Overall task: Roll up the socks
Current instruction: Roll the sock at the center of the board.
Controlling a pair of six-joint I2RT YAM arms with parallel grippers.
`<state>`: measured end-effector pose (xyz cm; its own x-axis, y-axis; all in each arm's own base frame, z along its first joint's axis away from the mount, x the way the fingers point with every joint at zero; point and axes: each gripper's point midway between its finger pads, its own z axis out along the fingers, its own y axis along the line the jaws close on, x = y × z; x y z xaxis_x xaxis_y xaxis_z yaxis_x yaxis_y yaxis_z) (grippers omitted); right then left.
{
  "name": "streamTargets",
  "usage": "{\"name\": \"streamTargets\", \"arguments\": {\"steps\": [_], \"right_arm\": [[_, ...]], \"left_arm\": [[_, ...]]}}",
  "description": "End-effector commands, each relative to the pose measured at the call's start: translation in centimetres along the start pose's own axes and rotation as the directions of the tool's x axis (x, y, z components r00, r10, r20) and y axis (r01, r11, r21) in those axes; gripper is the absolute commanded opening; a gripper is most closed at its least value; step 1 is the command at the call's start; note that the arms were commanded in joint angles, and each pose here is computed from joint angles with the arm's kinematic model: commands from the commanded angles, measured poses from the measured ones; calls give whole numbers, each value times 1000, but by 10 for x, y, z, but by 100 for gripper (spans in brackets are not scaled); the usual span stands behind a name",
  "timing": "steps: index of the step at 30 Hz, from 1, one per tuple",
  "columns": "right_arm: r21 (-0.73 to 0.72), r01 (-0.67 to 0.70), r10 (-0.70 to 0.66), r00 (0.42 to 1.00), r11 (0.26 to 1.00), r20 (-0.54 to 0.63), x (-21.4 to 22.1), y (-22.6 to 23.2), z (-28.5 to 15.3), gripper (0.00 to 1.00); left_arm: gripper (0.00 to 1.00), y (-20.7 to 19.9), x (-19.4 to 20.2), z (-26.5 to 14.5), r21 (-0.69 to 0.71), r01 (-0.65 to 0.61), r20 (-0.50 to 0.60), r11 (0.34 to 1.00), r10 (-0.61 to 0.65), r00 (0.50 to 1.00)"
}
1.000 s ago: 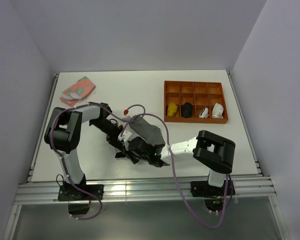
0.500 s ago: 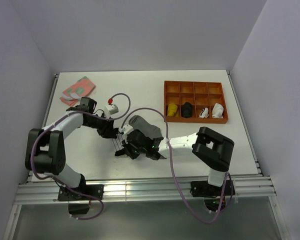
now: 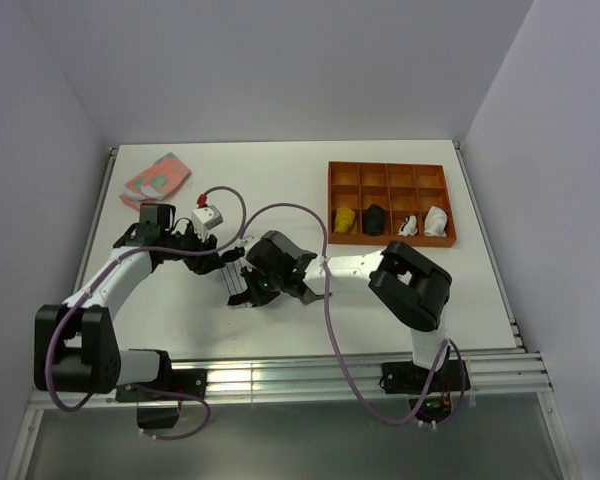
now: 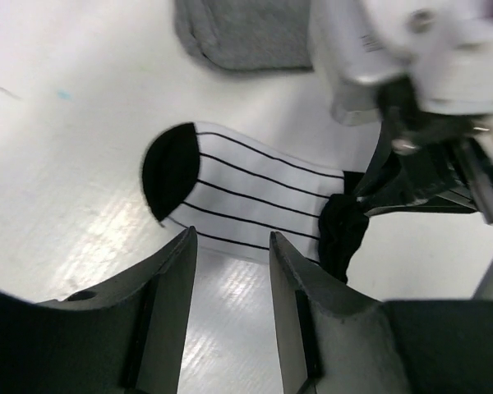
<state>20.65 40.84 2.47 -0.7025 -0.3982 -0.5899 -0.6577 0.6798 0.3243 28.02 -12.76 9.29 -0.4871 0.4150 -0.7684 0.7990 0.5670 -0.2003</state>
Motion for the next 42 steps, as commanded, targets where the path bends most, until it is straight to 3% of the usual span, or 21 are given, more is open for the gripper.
{"name": "streamTargets", "arguments": {"steps": [1,6,11,16,26,42], "right_arm": [[-14,-46,45,998,999,-51,-2,0,2,11],[-15,-102,100,987,995,-129,2,-7,5,10],[-20,-164,158,969,986,-191,-5,-15,9,10],[-13,-217,206,945,976,-255,-12,-24,14,10],[-20,-310,281,887,951,-367,-10,-33,24,10],[-20,-369,328,848,929,-417,-9,-40,20,10]], "left_arm": [[46,9,-28,-16,-80,-75,108,994,83,991],[51,-2,-30,-25,-75,-183,125,980,191,974],[52,-11,-10,-22,-36,-271,50,962,272,961],[53,-33,11,-9,-11,-403,-21,915,402,915],[59,-51,27,10,59,-488,-49,871,491,870],[61,-54,31,37,87,-558,-64,825,563,824]]}}
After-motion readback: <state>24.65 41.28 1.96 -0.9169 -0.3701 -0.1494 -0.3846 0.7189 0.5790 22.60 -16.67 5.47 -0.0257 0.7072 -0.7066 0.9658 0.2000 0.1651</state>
